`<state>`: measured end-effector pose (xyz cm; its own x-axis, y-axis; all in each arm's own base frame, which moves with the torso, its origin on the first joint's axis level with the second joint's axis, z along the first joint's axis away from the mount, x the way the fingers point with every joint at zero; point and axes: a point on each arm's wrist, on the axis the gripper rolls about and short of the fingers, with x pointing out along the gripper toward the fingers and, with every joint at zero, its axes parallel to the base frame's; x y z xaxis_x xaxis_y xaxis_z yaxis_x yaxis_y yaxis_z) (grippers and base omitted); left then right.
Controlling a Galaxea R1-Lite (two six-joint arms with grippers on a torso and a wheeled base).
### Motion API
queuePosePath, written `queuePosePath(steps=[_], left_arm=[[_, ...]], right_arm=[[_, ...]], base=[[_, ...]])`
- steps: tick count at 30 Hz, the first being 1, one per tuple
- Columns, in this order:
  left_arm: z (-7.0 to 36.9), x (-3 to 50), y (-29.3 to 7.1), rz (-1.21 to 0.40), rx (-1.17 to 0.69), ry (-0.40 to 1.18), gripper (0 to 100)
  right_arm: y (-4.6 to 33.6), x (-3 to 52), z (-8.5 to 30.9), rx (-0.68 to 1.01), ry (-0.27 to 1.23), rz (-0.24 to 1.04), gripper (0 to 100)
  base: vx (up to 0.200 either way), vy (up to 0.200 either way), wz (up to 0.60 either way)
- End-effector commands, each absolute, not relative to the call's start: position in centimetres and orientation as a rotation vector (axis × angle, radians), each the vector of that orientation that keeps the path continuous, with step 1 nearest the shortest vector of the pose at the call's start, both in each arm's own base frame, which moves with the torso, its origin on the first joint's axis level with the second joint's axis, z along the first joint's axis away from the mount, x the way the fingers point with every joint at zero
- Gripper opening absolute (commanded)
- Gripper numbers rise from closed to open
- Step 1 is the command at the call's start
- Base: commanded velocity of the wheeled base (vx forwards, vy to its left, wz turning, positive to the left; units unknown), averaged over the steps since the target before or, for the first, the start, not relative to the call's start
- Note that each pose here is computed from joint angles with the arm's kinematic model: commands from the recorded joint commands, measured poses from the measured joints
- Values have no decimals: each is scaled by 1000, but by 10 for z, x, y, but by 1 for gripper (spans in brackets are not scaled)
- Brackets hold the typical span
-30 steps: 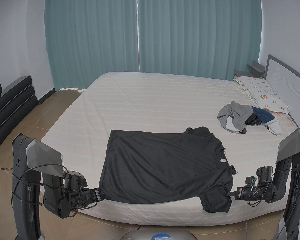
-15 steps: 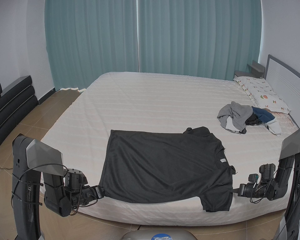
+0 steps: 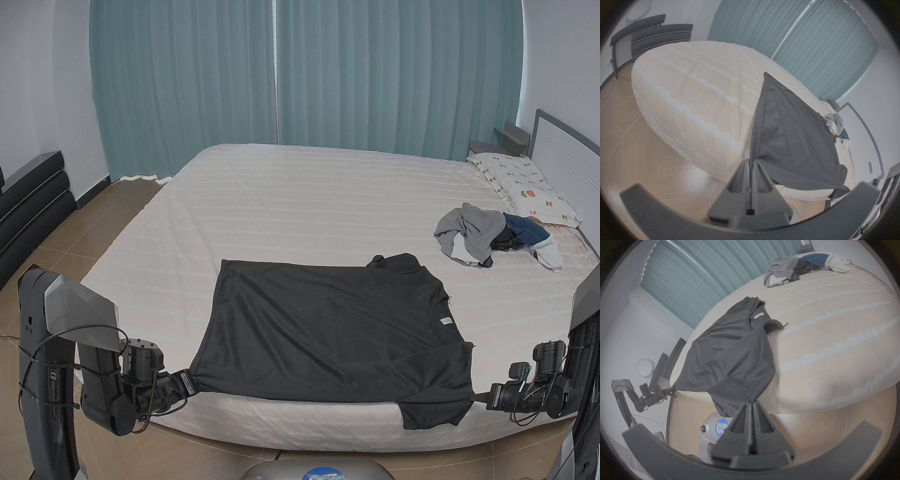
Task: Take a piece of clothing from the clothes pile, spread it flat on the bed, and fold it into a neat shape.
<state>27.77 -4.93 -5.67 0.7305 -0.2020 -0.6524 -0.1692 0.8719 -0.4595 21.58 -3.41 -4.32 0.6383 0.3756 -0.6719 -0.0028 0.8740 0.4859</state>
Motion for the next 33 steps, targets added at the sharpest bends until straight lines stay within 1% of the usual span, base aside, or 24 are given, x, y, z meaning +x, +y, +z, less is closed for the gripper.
queuePosePath(steps=[1, 6, 9, 12, 15, 19, 23, 27, 33], left_arm=[[-46, 271, -42, 2, -529, 741, 0], [-41, 263, -37, 16, -526, 749, 0], [-43, 253, -36, 8, -473, 788, 0], [-44, 246, -35, -5, -419, 807, 0], [-44, 244, -35, -8, -412, 795, 0], [-42, 240, -34, 8, -397, 772, 0], [-48, 238, -33, 7, -350, 791, 0], [-54, 235, -32, 8, -334, 795, 0], [-54, 226, -31, -6, -292, 810, 0]], right_arm=[[-33, 206, -47, 487, 896, 215, 0], [-32, 199, -49, 492, 913, 213, 0], [-33, 198, -48, 493, 914, 206, 0], [-33, 194, -49, 489, 948, 199, 0], [-32, 190, -48, 474, 985, 208, 0], [-31, 184, -42, 466, 1026, 216, 0], [-29, 179, -37, 470, 1047, 211, 0], [-26, 168, -28, 473, 1114, 202, 0], [-27, 166, -24, 465, 1122, 186, 0]], base=[[0, 0, 0], [0, 0, 0], [0, 0, 0], [0, 0, 0], [0, 0, 0], [0, 0, 0], [0, 0, 0], [0, 0, 0], [0, 0, 0]])
